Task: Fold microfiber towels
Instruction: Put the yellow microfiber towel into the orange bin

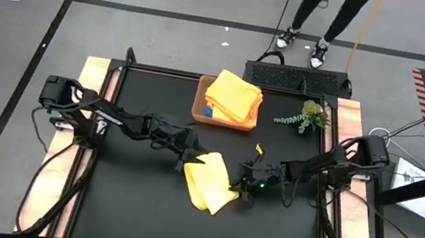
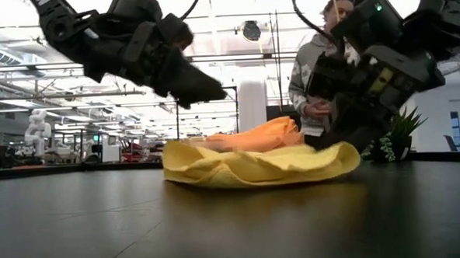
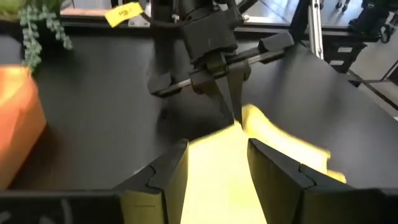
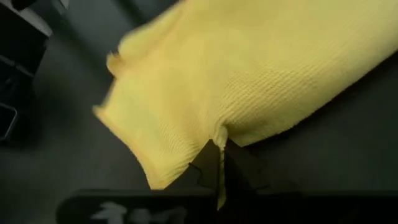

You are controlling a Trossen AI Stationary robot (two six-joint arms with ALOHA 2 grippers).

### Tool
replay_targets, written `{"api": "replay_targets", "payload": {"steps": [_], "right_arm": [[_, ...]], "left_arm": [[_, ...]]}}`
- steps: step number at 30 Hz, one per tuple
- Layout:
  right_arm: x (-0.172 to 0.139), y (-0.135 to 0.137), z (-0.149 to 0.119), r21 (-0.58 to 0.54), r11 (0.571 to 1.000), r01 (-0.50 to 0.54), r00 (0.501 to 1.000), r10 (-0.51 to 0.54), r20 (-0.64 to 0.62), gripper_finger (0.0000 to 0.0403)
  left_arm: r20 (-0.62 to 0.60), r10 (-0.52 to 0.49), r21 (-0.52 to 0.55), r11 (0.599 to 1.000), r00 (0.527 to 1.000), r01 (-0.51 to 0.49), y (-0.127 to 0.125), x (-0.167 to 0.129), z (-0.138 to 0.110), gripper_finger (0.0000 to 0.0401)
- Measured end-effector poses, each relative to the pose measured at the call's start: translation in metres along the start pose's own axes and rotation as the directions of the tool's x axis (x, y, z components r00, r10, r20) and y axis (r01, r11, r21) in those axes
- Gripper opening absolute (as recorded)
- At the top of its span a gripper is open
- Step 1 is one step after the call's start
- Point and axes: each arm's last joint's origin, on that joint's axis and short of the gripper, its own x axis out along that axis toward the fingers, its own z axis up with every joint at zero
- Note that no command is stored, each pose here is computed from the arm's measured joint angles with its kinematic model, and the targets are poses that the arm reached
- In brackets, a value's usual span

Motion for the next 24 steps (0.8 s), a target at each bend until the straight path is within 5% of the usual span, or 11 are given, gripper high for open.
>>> {"api": "replay_targets", "payload": {"steps": [8,20,24], "right_arm": [[-0.015,0.008,0.013,-0.048,0.999,0.005,0.999,-0.003,0.049,0.0001],[-0.016,0.011,0.020,-0.088,0.996,0.004,0.998,0.002,0.064,0.0001],[-0.015,0.015,0.026,-0.117,0.993,-0.001,0.997,0.011,0.078,0.0000]], "left_arm": [[-0.055,-0.039,0.028,0.999,0.998,0.041,0.010,0.033,0.007,0.0182],[-0.213,-0.031,0.090,0.995,0.976,0.052,0.035,0.086,0.013,0.0279],[-0.237,-0.138,0.076,0.984,0.962,0.160,0.042,0.093,0.016,0.0286]]}}
